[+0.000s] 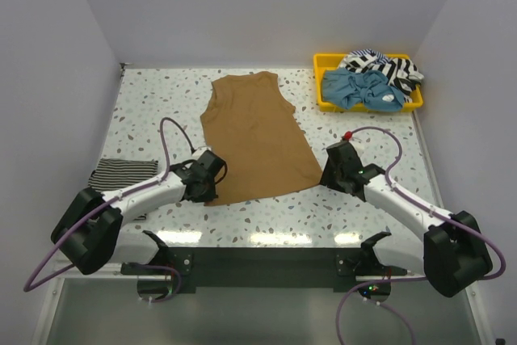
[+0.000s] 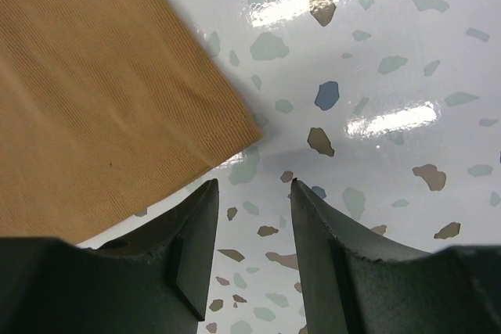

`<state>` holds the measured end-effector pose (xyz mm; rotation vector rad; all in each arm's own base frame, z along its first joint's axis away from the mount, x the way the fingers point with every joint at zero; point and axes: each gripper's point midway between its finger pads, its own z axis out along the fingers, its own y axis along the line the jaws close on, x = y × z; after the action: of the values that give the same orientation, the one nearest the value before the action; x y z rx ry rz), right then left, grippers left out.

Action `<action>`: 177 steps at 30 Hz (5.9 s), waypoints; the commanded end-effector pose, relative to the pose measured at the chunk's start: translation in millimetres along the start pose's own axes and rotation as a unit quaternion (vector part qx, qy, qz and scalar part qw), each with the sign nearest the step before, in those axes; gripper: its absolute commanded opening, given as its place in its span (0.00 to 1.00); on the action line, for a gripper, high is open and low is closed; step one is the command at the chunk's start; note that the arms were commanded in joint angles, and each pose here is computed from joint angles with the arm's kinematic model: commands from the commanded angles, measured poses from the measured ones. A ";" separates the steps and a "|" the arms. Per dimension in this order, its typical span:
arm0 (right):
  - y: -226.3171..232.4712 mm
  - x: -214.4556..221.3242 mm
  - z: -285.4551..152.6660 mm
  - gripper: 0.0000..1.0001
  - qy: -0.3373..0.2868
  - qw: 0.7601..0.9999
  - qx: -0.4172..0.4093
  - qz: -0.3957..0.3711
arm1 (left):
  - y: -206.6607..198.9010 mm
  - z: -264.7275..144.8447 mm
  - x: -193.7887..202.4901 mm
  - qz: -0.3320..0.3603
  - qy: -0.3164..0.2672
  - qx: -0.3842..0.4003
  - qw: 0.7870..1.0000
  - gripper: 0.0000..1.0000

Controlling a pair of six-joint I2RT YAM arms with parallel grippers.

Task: Fold and stack the tank tops
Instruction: Flatten the tank top out

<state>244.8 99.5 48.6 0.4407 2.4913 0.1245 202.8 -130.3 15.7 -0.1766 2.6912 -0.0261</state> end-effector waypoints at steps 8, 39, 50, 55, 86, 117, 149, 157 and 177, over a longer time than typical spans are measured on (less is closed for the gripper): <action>-3.2 1.7 5.4 0.48 -0.007 1.000 0.003 0.009 | -33.8 -59.1 -66.7 -0.018 -0.076 0.055 0.995 0.00; 2.0 -0.6 16.1 0.40 -0.029 0.999 -0.010 0.039 | -67.4 -219.4 -170.6 -0.154 -0.222 0.213 0.939 0.00; 63.0 23.6 14.9 0.48 0.042 0.981 -0.167 0.088 | -110.4 -321.4 -245.2 -0.152 -0.305 0.325 0.882 0.00; 88.9 51.2 11.8 0.53 0.064 0.963 -0.230 0.127 | -115.5 -323.6 -248.9 -0.152 -0.308 0.334 0.878 0.00; 274.4 100.3 14.5 0.60 0.020 0.816 -0.466 0.340 | -151.5 -374.4 -306.5 -0.216 -0.372 0.357 0.829 0.00; 102.3 38.9 -28.1 0.68 -0.117 0.841 -0.375 0.372 | -143.8 -307.7 -300.8 -0.225 -0.388 0.242 0.860 0.00; 200.6 41.0 -17.8 0.27 -0.040 0.988 -0.125 -0.082 | 88.1 -49.7 -163.3 -0.334 -0.218 0.024 0.917 0.00; 189.2 48.6 -0.2 0.30 -0.035 0.986 -0.102 -0.125 | 82.1 -51.0 -168.1 -0.328 -0.213 0.044 0.919 0.00; 207.7 41.8 8.8 0.34 -0.044 0.973 -0.115 -0.196 | 77.0 -45.0 -169.3 -0.319 -0.204 0.058 0.924 0.00</action>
<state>268.6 301.9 49.9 -0.1028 2.4089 0.2221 315.4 -32.7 115.7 -0.9382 2.1411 -0.2823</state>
